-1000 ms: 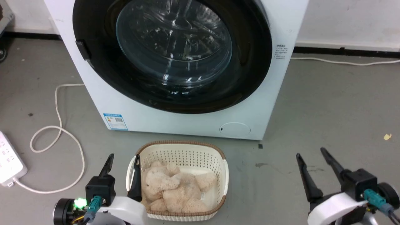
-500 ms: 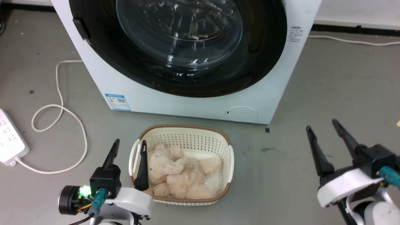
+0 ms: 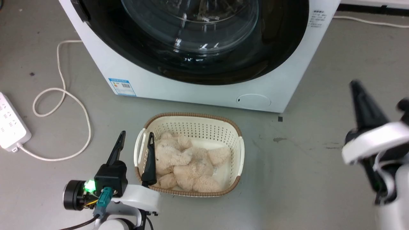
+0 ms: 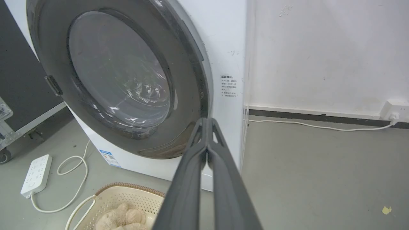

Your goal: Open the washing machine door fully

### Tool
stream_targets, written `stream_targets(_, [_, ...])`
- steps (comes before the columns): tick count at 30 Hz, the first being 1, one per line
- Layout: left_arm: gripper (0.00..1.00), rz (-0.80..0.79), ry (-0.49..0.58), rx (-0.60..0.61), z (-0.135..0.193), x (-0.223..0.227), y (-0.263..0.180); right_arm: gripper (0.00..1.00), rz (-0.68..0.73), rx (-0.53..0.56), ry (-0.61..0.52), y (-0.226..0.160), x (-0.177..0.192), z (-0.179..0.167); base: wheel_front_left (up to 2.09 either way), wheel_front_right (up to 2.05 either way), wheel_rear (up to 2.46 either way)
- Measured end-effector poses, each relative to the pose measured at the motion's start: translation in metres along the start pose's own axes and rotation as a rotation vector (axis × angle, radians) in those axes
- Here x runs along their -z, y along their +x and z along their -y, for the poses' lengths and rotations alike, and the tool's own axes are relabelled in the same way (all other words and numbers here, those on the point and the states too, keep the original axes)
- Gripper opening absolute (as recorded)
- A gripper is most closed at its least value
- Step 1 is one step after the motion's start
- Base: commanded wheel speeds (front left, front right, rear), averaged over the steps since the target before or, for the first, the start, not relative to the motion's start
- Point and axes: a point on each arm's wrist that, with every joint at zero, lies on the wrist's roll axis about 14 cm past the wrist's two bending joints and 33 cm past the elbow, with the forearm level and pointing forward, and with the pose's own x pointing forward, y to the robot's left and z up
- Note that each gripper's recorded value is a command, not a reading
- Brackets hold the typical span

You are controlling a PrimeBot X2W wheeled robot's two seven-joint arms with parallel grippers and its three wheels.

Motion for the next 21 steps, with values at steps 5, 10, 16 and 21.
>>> stream_targets(5, [1.00,0.003,-0.001,-0.003,0.000,0.002,0.006,0.00,-0.044,0.048,0.148,0.023,0.005,0.013,0.00,0.00,0.00])
stream_targets(10, [1.00,0.002,-0.005,-0.009,0.000,0.005,0.008,0.00,-0.070,0.074,0.257,0.048,0.002,0.024,0.00,0.00,0.00])
stream_targets(16, [1.00,-0.003,-0.001,-0.018,-0.001,0.010,0.012,0.00,-0.100,0.094,0.361,0.078,0.001,0.033,0.00,0.00,0.00])
stream_targets(21, [1.00,-0.004,0.002,-0.017,-0.001,0.014,0.016,0.00,-0.121,0.100,0.452,0.102,0.000,0.037,0.00,0.00,0.00])
